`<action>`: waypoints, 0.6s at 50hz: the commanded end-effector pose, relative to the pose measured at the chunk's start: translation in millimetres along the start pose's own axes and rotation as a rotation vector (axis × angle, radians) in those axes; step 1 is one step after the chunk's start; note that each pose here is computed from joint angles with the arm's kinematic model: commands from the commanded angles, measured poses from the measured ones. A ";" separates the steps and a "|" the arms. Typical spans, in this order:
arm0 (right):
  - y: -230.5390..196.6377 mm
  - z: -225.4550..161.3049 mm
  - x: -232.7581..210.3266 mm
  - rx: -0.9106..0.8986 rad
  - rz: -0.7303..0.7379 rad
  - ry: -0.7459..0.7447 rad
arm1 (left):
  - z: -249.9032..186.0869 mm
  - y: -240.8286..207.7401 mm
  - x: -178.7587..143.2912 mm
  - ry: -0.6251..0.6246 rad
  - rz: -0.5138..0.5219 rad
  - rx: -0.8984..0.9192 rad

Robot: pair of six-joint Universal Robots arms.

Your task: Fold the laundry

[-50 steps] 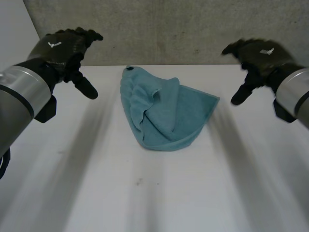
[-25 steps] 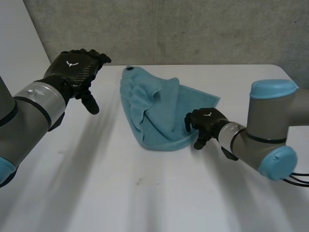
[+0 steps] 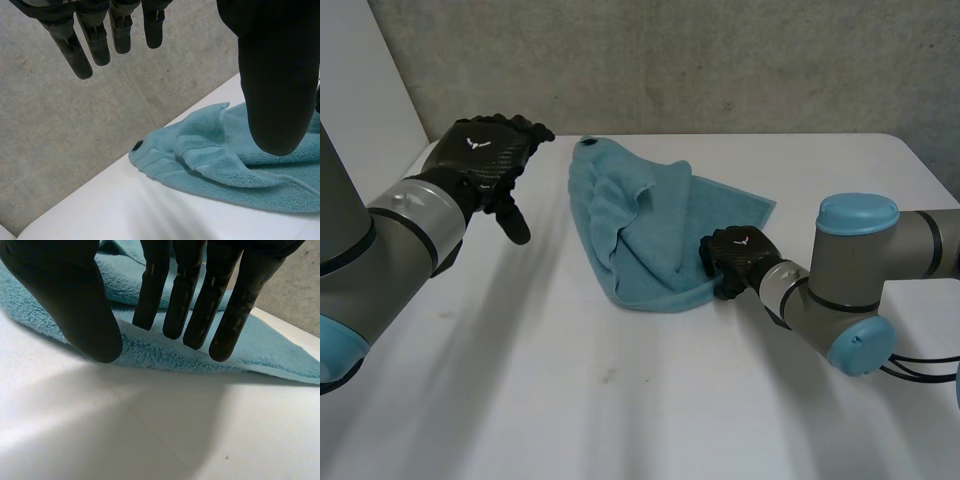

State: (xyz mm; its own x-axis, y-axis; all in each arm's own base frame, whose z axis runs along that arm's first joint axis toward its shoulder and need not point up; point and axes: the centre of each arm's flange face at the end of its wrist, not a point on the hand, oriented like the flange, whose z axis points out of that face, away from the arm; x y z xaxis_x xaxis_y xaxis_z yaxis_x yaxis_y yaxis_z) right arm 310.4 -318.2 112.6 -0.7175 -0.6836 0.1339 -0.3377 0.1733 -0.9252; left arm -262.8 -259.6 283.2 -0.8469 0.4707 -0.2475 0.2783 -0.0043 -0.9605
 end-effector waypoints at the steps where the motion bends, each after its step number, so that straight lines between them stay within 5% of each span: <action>1: 4.7 6.9 -3.8 -0.003 -0.003 -0.015 | 2.4 5.0 1.8 0.006 -0.002 -0.015; 6: -10.0 3.2 -2.2 0.034 -0.009 -0.005 | 6.8 14.9 6.8 0.024 0.000 -0.042; 13: -85.6 -37.8 4.0 0.208 -0.046 0.028 | 25.2 35.5 33.3 0.137 0.010 -0.011; 30: -116.2 -96.5 -6.5 0.273 -0.076 -0.005 | 65.6 98.9 78.4 0.432 0.125 0.085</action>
State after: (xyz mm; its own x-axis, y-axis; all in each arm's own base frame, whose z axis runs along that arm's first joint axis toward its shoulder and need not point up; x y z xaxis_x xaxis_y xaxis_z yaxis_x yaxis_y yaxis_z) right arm 300.8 -279.0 247.7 -0.7076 -0.6757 0.2067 -0.2168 -0.0708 -0.9737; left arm -323.8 -281.9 185.4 -0.6192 0.7402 -0.2619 0.2761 -0.1070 -0.9552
